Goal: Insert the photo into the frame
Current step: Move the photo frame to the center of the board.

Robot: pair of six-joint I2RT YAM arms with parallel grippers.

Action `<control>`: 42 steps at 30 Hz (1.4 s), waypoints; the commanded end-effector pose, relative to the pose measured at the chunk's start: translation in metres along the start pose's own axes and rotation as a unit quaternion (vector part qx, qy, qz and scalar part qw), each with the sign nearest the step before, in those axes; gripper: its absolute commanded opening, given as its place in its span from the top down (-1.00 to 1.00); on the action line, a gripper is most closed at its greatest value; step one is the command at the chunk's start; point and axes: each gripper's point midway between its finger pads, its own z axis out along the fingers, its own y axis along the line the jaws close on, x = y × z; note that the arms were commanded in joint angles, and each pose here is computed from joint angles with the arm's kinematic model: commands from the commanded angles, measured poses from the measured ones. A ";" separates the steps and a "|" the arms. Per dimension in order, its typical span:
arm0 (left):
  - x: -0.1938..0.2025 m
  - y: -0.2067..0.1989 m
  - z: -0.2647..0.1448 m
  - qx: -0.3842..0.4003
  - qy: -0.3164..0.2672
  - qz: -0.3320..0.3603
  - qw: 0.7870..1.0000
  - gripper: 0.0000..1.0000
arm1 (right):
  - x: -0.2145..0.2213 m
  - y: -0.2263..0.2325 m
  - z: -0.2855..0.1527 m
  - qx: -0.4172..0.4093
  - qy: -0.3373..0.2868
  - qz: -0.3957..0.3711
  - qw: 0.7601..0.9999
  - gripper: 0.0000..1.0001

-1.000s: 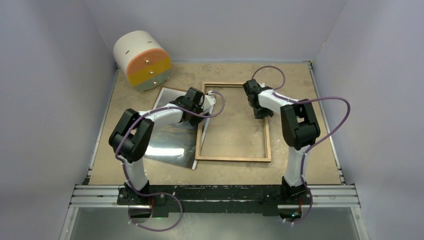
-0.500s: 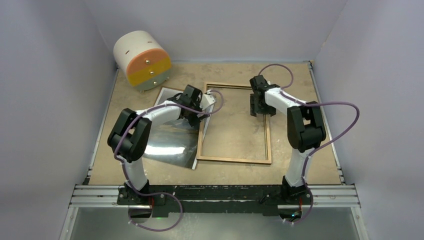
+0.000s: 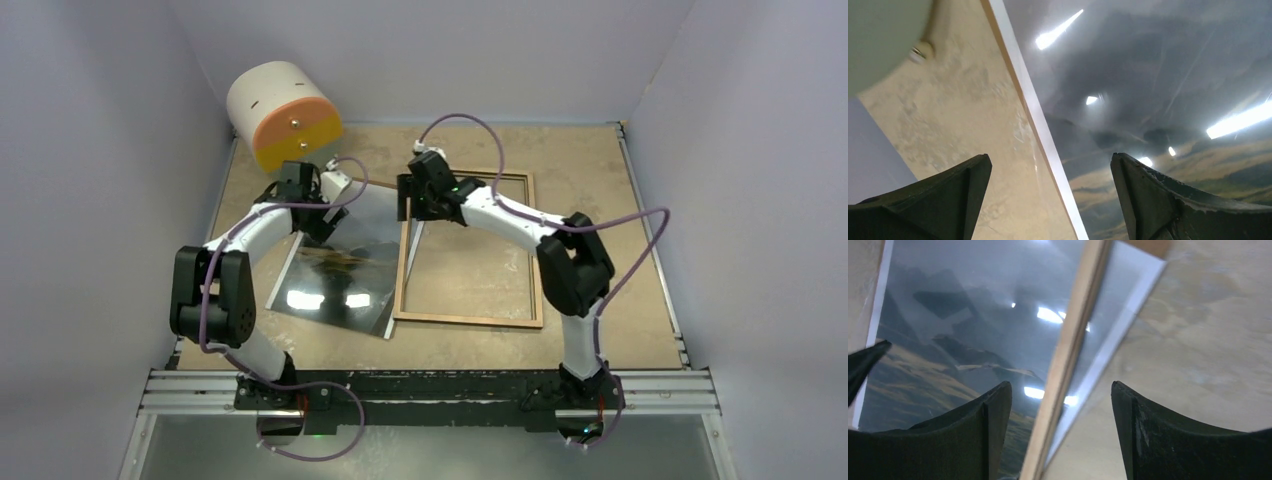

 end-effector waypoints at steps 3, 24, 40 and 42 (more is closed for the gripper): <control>0.043 -0.003 -0.008 -0.006 0.026 0.043 0.999 -0.93 | 0.010 0.041 0.034 -0.007 0.013 -0.012 1.000 -0.36; 0.101 -0.007 0.018 -0.043 0.104 0.099 0.989 -0.92 | 0.050 -0.047 0.040 0.135 0.037 -0.011 0.990 0.48; 0.086 -0.013 0.009 -0.016 0.086 0.078 0.993 -0.92 | 0.048 -0.065 0.047 0.132 0.037 0.057 0.989 0.60; 0.078 -0.012 0.006 -0.005 0.081 0.070 0.994 -0.92 | 0.042 -0.063 0.046 0.128 0.030 0.049 0.990 0.50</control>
